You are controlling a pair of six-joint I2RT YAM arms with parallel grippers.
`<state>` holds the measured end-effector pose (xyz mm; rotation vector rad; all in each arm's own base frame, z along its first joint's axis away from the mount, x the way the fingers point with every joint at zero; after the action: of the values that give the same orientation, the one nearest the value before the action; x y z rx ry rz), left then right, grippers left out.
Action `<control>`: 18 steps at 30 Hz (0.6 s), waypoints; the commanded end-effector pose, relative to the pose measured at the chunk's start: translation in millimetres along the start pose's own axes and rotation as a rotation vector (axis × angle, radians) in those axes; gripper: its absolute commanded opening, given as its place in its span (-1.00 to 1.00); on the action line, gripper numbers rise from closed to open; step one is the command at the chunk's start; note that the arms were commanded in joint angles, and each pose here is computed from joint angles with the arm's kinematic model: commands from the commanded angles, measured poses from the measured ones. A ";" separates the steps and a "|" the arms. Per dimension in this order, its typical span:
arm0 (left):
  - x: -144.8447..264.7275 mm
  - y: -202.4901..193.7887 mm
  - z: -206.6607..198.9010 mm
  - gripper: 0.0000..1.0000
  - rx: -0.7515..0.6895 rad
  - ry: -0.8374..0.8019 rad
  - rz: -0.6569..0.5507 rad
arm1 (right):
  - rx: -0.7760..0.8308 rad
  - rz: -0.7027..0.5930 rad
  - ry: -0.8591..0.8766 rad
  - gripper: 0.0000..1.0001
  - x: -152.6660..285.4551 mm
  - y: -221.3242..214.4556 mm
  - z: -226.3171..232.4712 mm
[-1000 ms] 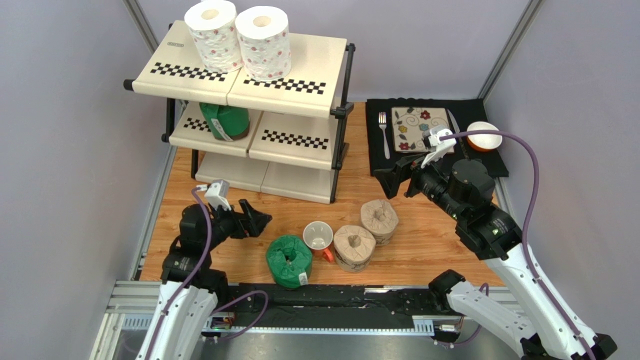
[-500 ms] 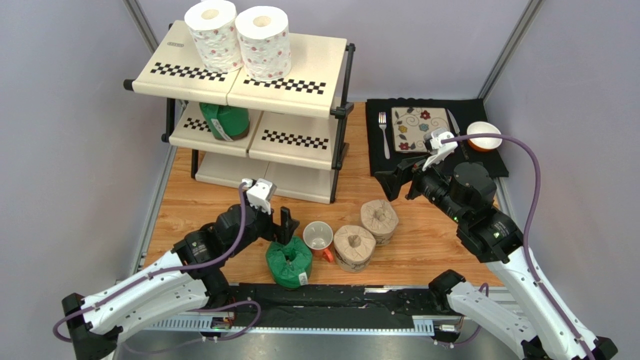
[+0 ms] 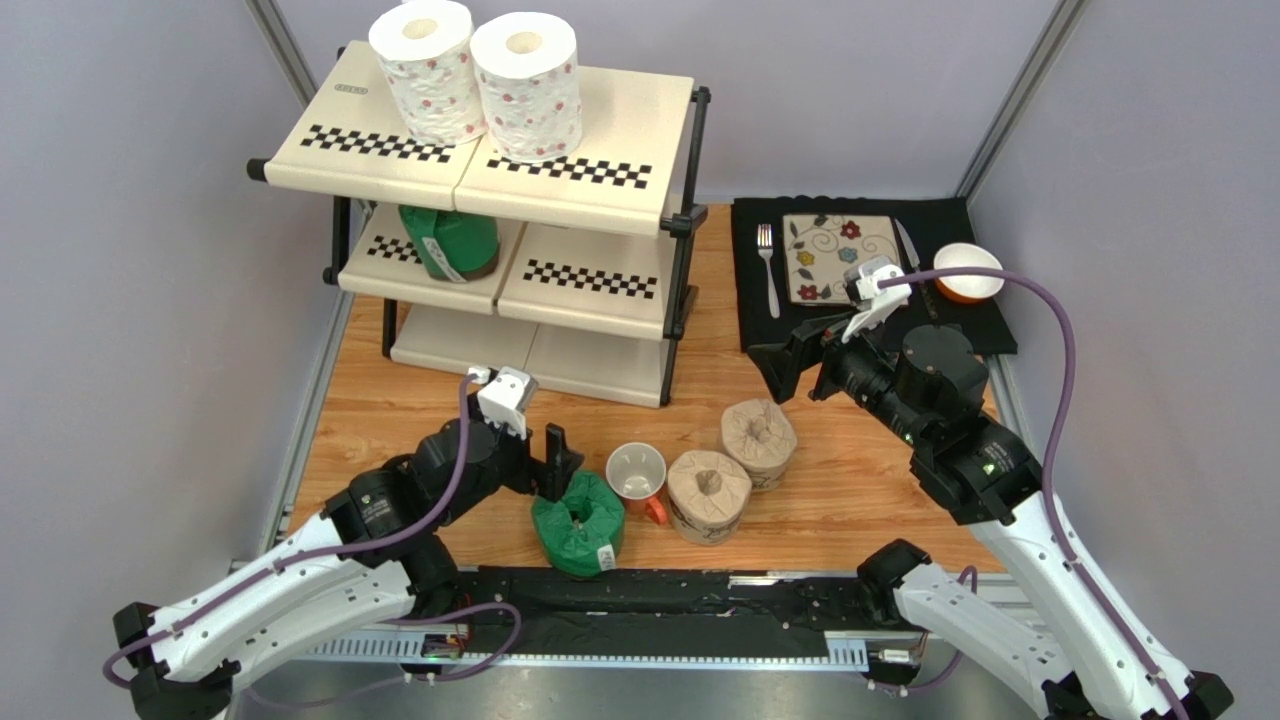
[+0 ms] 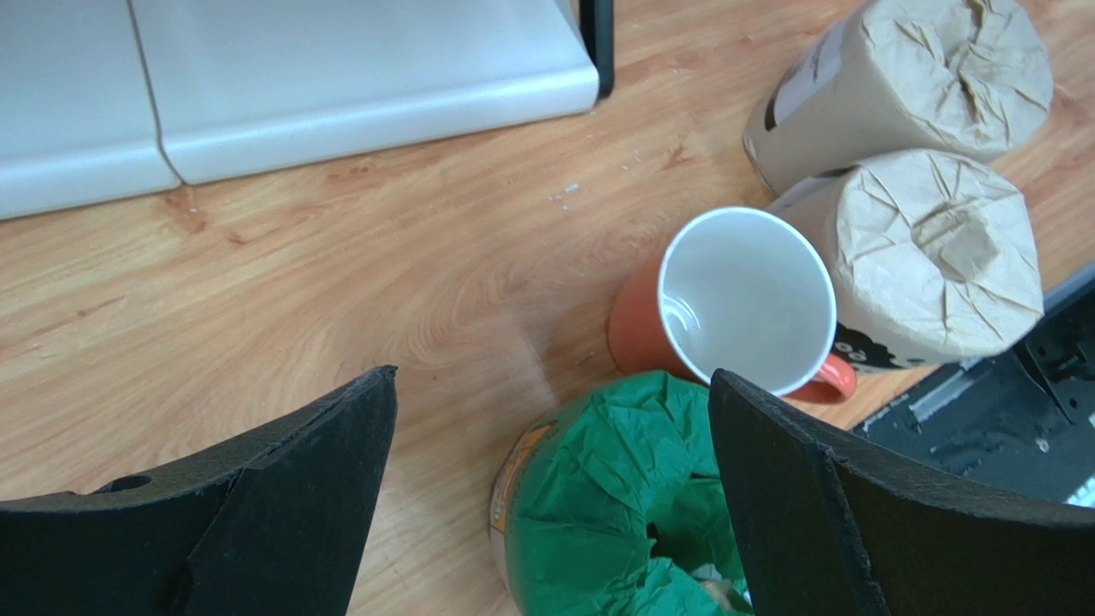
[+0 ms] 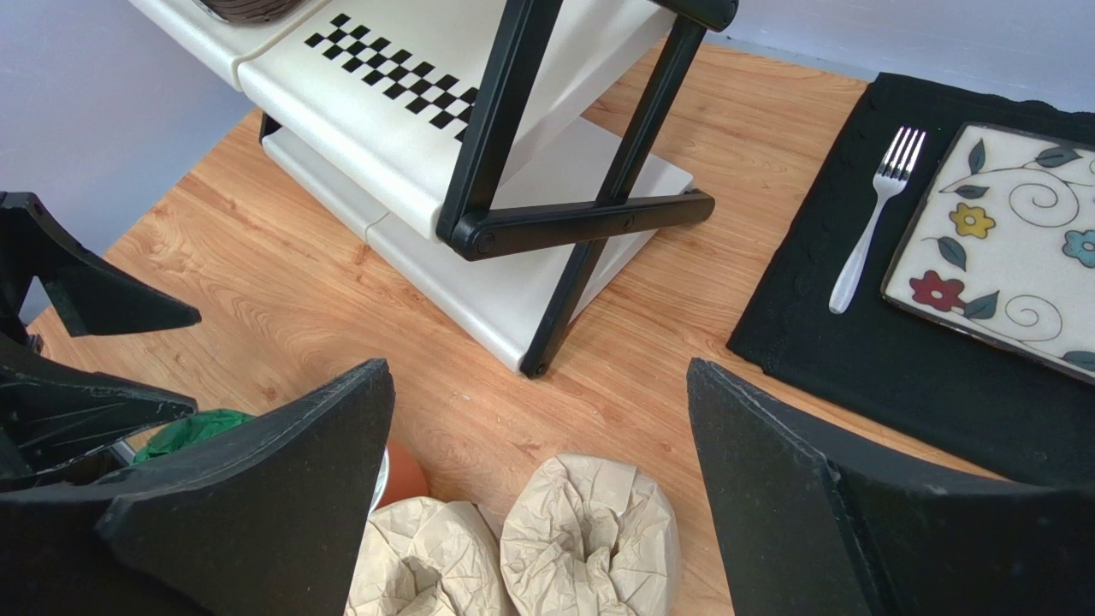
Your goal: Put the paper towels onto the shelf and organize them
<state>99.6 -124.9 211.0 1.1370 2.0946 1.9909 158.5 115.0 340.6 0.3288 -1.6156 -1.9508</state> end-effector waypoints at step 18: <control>5.2 -47.2 4.5 0.98 -0.037 -0.078 0.204 | -0.006 -0.051 0.010 0.78 -1.0 9.5 2.7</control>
<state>78.6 -117.5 179.3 1.4276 1.9694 1.9975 158.8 115.2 340.5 0.3283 -1.6156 -1.9506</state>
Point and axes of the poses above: each gripper's point midway between its finger pads, its own x axis back along the fingers, its own z axis along the line the jaws close on, y = z × x, the point moved 9 cm from there along x, back along the fingers, and after that the axes turned 3 degrees about -x, right-handed, at the moved point
